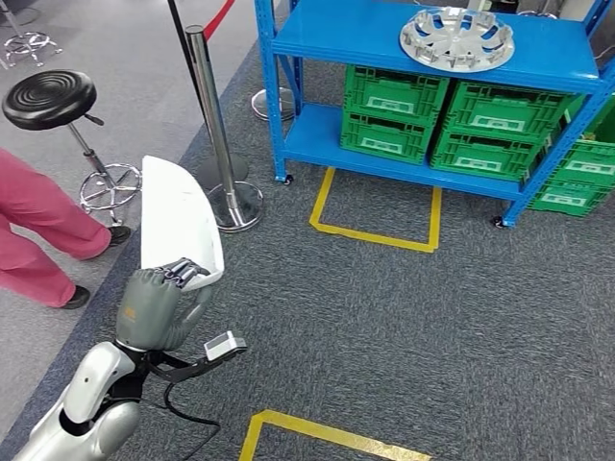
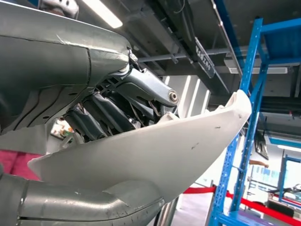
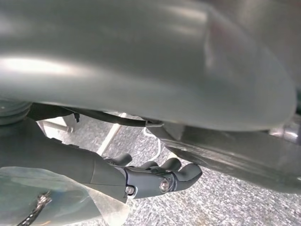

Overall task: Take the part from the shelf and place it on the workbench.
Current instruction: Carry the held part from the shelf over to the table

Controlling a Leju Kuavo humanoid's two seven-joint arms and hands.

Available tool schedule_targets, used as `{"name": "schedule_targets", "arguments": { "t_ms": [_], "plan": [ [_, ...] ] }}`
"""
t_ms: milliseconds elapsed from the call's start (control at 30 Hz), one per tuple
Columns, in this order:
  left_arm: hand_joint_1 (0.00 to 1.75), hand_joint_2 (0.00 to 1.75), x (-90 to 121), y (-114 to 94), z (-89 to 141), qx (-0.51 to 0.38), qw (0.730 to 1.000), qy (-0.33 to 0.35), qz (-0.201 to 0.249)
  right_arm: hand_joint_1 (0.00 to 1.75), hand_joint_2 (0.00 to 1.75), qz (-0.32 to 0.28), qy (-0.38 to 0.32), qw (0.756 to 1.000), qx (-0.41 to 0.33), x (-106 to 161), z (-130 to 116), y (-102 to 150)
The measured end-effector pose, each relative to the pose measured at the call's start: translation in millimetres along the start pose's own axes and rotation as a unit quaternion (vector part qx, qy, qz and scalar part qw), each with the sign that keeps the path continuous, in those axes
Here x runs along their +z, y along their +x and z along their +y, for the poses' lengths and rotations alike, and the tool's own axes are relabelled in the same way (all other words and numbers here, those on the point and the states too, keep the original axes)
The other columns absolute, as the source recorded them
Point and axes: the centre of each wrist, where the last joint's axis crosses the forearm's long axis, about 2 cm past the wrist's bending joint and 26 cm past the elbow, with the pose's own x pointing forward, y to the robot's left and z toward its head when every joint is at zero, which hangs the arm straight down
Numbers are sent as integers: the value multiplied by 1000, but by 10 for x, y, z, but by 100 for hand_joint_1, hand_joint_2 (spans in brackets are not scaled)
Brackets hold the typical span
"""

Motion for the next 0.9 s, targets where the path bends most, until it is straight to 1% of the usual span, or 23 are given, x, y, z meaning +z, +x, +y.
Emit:
{"name": "schedule_targets", "arguments": {
  "t_ms": [500, 900],
  "plan": [
    [175, 175, -21, -16, 24, -4, 1000, 0, 3, 0, 0, 6, 3, 1000, 4, 15, 17, -57],
    [175, 175, -43, -5, 37, -5, 1000, 2, 1, 0, 0, -5, 1, 1000, 9, -6, -4, -1]
  ]
}}
